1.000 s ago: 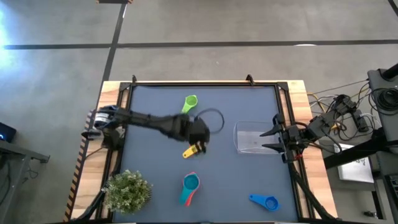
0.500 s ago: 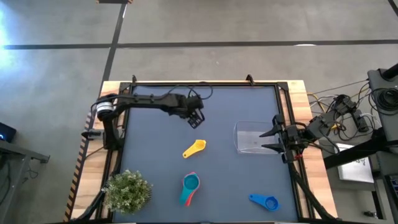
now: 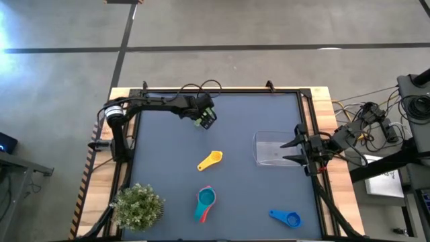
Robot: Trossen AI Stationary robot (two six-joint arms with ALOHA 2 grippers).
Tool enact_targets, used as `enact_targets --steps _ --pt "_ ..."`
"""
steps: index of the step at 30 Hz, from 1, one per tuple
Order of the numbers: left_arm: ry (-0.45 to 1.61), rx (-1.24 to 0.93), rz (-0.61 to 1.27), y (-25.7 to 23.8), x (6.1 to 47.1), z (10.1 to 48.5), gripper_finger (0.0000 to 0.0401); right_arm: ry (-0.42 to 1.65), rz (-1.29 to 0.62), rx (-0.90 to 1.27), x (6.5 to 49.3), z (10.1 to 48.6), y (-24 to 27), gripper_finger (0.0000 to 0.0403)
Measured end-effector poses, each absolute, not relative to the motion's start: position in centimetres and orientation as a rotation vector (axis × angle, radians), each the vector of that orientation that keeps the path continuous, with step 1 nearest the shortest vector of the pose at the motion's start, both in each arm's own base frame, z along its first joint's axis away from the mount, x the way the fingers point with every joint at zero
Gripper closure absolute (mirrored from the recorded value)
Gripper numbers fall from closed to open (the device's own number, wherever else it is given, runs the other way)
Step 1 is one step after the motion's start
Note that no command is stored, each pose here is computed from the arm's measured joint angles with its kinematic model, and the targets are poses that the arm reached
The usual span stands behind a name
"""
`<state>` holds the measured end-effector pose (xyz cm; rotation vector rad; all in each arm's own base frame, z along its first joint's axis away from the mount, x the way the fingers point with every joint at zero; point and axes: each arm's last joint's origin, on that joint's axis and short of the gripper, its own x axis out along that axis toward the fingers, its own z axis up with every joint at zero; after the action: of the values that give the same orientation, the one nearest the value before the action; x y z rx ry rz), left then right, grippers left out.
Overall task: Nest measuring cups in basket
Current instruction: Stack the green measuring cup on top of the light blue measuring cup
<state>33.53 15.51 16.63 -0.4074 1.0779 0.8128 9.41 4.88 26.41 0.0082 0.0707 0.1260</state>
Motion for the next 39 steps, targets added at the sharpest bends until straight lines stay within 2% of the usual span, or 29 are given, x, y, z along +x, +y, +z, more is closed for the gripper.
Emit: enact_targets --steps 7,23,31,39 --pt "1.091 -0.425 0.816 16.0 33.2 16.0 0.0123 0.071 0.126 0.0 9.4 26.4 4.9 0.0232" --pt "1.076 -0.499 0.773 17.0 32.7 15.5 0.019 0.071 0.127 -0.007 9.4 26.4 4.9 0.0232" --pt "1.078 -0.497 0.773 17.0 32.7 15.5 0.0258 0.071 0.126 -0.008 9.4 26.4 4.9 0.0232" --pt "1.144 -0.499 0.767 16.0 32.5 15.8 0.0259 0.071 0.126 -0.012 9.4 26.4 4.9 0.0232"
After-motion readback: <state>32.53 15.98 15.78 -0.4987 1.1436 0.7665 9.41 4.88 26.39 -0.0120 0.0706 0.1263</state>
